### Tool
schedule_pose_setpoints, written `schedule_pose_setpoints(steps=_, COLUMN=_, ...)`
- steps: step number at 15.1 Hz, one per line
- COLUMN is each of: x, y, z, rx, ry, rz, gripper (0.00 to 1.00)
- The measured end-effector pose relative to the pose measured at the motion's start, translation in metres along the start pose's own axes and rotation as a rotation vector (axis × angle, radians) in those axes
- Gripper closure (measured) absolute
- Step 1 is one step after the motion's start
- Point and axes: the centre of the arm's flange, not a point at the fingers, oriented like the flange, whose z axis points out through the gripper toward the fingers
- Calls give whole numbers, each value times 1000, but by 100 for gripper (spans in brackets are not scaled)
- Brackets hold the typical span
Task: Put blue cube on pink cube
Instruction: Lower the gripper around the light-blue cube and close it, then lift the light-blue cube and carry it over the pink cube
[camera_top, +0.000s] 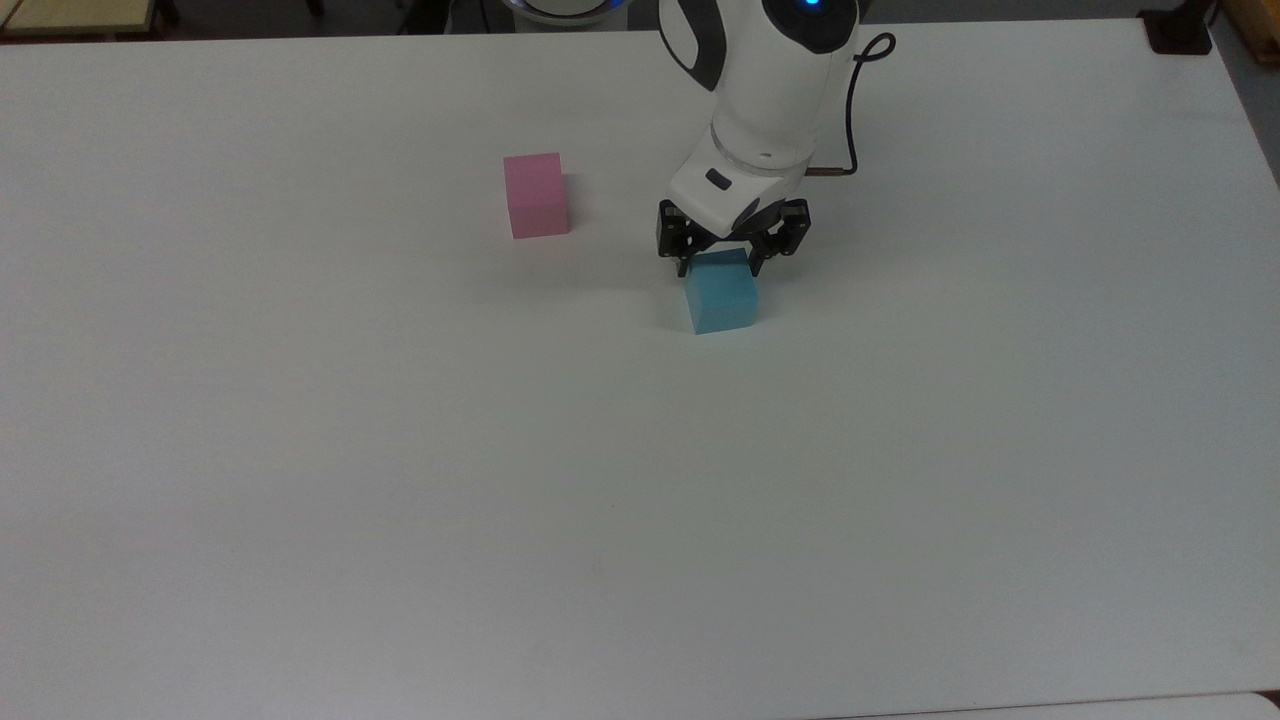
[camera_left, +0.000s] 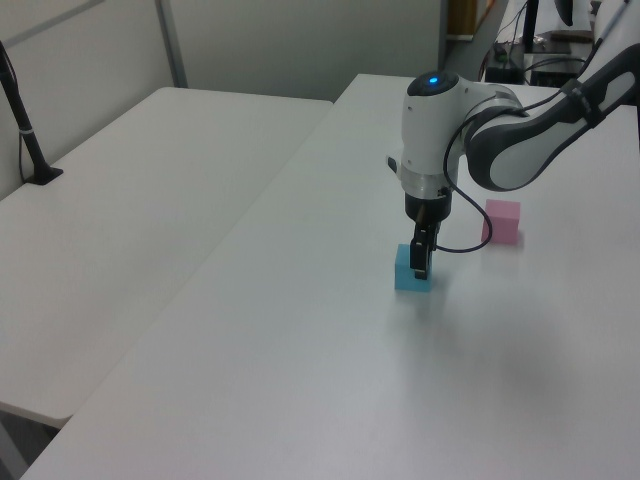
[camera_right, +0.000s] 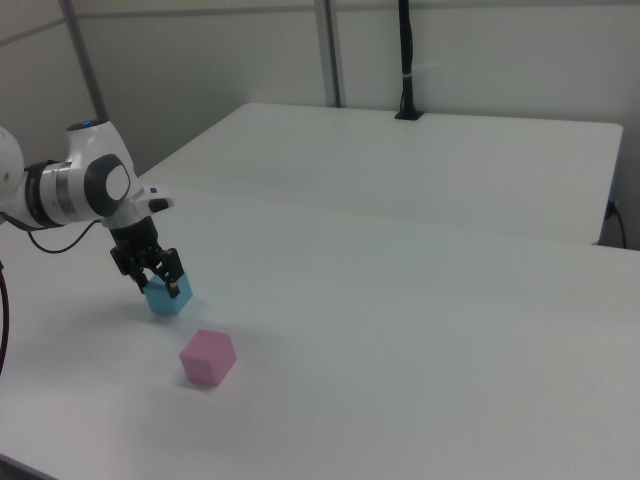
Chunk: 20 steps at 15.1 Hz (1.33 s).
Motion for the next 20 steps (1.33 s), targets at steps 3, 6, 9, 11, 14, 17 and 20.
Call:
schedule_pose_setpoints(steps=3, x=4, y=-7, z=-8, rx=8, ry=17, rz=4, gripper=44)
schedule_pose_setpoints(steps=6, x=6, y=-8, z=-13, rx=11, ry=27, rz=4, gripper=44)
schedule_pose_setpoints(steps=9, x=8, y=-6, z=-20, rx=13, ry=39, rz=7, gripper=44)
schedule_pose_setpoints(steps=11, x=7, y=-1, z=-31, rx=8, ry=42, rz=16, gripper=44)
schedule_pose_setpoints(steps=14, x=2, y=26, z=-62, rx=-21, ry=20, rz=57, gripper=48)
schedule_pose_setpoints(steps=17, x=-7, y=67, z=-107, rx=-45, ry=21, rz=122, gripper=49)
schedule_pose_setpoints(steps=20, x=-20, y=111, z=-145, rx=-66, ry=21, rz=163, gripper=49)
